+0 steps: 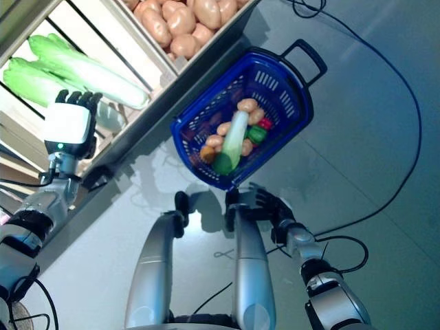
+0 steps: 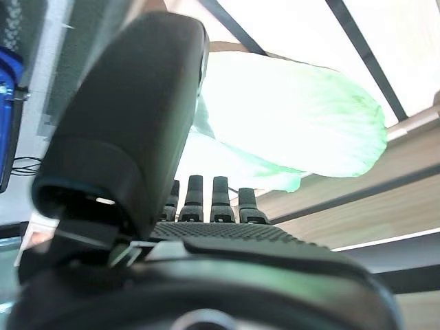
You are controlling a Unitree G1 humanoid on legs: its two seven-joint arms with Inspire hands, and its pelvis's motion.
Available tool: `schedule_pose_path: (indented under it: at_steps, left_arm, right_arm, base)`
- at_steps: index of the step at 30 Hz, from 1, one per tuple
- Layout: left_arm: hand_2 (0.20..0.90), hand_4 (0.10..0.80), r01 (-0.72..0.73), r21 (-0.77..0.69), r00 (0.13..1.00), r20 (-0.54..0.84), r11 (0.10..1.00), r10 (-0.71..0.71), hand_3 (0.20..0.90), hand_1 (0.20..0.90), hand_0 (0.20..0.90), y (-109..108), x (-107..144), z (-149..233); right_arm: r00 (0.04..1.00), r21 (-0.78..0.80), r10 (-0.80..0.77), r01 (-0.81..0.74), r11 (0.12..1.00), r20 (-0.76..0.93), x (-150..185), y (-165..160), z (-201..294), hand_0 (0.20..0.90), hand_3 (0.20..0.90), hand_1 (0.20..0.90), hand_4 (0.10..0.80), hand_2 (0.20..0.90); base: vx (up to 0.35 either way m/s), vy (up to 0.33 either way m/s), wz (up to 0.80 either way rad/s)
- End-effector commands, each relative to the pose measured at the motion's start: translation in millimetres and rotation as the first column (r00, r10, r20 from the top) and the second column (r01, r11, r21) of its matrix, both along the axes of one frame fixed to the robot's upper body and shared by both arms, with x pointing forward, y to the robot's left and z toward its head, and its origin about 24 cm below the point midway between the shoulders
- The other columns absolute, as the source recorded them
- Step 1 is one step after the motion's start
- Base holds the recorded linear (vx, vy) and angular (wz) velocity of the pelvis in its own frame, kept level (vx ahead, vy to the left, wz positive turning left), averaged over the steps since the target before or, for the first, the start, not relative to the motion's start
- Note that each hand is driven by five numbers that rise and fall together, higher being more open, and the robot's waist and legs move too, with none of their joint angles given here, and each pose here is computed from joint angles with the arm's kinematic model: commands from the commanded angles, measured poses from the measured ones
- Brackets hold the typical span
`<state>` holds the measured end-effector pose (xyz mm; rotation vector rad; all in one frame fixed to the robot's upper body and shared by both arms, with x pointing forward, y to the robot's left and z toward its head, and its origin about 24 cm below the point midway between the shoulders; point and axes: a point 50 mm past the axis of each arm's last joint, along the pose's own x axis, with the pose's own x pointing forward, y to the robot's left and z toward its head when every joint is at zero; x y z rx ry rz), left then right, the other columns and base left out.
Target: Put vegetables into the basket
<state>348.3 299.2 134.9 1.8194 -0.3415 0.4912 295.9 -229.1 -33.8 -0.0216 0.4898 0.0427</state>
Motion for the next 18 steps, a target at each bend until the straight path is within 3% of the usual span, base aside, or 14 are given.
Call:
schedule_pose_path:
  at_steps: [1, 9, 18]
  left_arm:
    - [0.9, 0.8, -0.134, 0.09, 0.959, 0.262, 0.987, 0.106, 0.9, 0.9, 0.9, 37, -10, 62]
    - [0.9, 0.8, -0.157, 0.091, 0.96, 0.246, 0.983, 0.131, 0.9, 0.9, 0.9, 43, -16, 51]
    - [0.9, 0.8, -0.156, 0.115, 0.953, 0.279, 0.981, 0.119, 0.9, 0.9, 0.9, 45, -15, 66]
  right_arm:
    - [0.995, -0.071, -0.084, 0.08, 0.994, -0.059, -31, -37, -15, 0.9, 0.9, 0.9, 0.8, 0.9]
    - [0.995, -0.06, -0.095, 0.094, 0.994, -0.029, -27, -37, -9, 0.9, 0.9, 0.9, 0.8, 0.9]
    - [0.989, -0.037, -0.147, 0.148, 0.988, 0.012, -27, -43, -3, 0.9, 0.9, 0.9, 0.8, 0.9]
  base:
    - [0.0, 0.0, 0.0]
    - [0.0, 0.0, 0.0]
    - [0.007, 0.017, 0.0]
